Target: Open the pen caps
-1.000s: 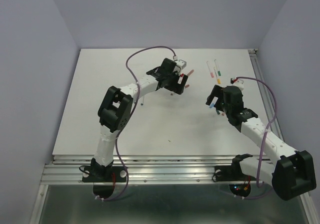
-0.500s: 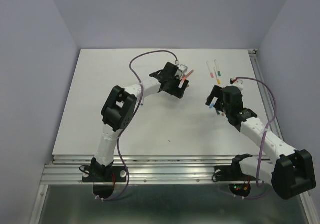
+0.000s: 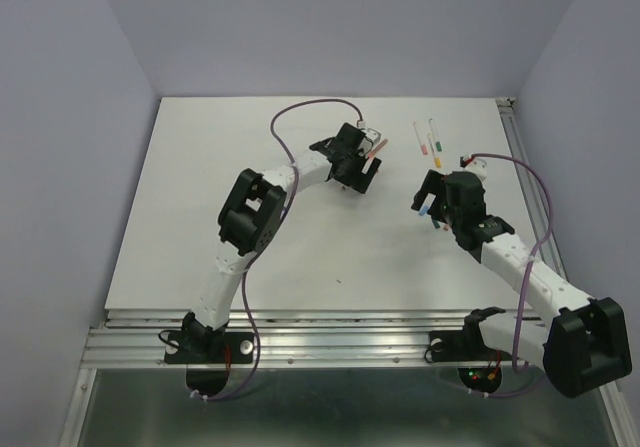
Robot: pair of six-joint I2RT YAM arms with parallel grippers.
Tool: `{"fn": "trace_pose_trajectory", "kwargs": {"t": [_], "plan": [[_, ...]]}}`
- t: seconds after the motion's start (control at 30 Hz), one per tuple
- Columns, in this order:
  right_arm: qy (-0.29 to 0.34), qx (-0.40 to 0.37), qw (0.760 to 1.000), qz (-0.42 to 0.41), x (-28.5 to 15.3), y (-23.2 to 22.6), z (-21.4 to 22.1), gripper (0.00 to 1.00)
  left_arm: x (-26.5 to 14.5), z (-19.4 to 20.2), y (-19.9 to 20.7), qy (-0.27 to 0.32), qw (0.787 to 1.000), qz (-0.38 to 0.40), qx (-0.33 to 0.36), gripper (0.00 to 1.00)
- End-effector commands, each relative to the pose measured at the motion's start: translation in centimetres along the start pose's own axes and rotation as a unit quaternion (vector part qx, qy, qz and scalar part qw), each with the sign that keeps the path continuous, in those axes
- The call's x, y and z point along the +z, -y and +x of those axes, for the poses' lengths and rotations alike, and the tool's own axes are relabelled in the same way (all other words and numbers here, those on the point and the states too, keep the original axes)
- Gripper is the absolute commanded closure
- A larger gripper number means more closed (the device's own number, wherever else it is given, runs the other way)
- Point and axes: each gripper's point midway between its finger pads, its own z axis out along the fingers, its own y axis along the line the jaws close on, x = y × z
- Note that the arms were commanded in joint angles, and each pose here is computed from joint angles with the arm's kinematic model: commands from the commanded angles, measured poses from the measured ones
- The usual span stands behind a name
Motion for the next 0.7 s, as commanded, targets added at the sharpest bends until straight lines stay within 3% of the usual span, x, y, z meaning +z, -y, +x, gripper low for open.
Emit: {"fn": "trace_pose_trajectory", "kwargs": {"t": [0.0, 0.23, 0.47, 0.67], "plan": [[0.014, -0.006, 1.000, 0.003, 0.2, 0.1, -0.5, 0.00, -0.5, 0.2, 0.7, -0.013, 0.999, -0.021, 0.026, 0.06], [0.009, -0.005, 1.000, 0.003, 0.3, 0.0, -0.3, 0.00, -0.9, 1.6, 2.2, -0.024, 0.998, -0.043, 0.042, 0.10], [0.008, -0.003, 1.000, 0.006, 0.4, 0.1, -0.3, 0.00, -0.7, 2.9, 2.5, -0.036, 0.998, -0.046, 0.026, 0.27], [0.006, -0.002, 1.000, 0.006, 0.4, 0.0, -0.2, 0.00, -0.8, 2.6, 3.7, -0.029, 0.999, -0.023, 0.024, 0.31]]}}
